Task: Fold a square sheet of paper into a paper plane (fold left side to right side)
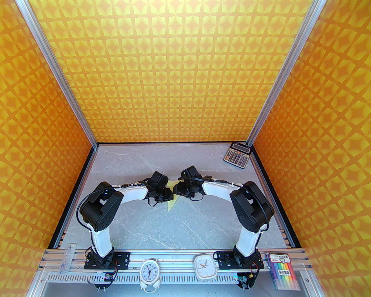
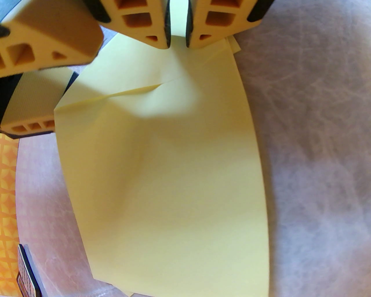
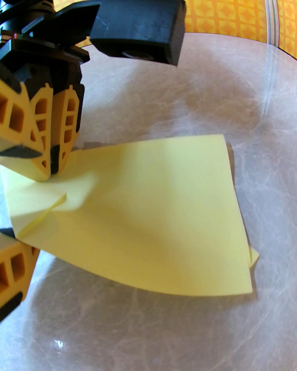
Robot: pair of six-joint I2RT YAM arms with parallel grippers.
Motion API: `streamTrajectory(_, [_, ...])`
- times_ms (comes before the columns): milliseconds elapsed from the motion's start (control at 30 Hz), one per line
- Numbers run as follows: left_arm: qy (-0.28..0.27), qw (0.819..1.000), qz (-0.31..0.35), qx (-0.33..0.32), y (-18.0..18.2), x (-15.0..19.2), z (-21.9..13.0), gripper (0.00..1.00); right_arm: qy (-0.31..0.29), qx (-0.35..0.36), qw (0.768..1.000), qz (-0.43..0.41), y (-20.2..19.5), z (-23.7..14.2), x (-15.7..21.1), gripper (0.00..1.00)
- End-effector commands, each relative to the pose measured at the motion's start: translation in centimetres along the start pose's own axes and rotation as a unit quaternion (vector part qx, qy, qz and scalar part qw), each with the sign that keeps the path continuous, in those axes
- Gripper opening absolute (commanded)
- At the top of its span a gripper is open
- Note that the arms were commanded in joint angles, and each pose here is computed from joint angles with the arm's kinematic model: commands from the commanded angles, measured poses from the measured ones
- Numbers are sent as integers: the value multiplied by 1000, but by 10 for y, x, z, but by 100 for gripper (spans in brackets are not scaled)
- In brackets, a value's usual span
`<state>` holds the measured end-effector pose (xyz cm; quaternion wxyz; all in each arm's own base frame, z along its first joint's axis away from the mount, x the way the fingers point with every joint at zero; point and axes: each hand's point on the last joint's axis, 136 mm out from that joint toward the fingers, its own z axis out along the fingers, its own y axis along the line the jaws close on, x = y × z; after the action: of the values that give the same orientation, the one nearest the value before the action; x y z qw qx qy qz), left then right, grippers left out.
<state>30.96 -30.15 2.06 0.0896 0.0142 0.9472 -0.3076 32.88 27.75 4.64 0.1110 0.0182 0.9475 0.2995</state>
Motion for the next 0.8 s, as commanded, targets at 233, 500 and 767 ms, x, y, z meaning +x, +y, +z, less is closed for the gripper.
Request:
streamTrajectory(233, [12, 1000, -3, -9, 6, 7, 9, 18, 47, -15, 999, 4, -1, 8, 27, 36])
streamTrajectory(500, [0, 1000, -9, 4, 2, 4, 6, 16, 58, 0, 998, 14, -10, 18, 35, 34])
streamTrajectory(767, [13, 1000, -12, -5, 7, 8, 11, 14, 2, -1, 1000, 6, -4, -5, 19, 37])
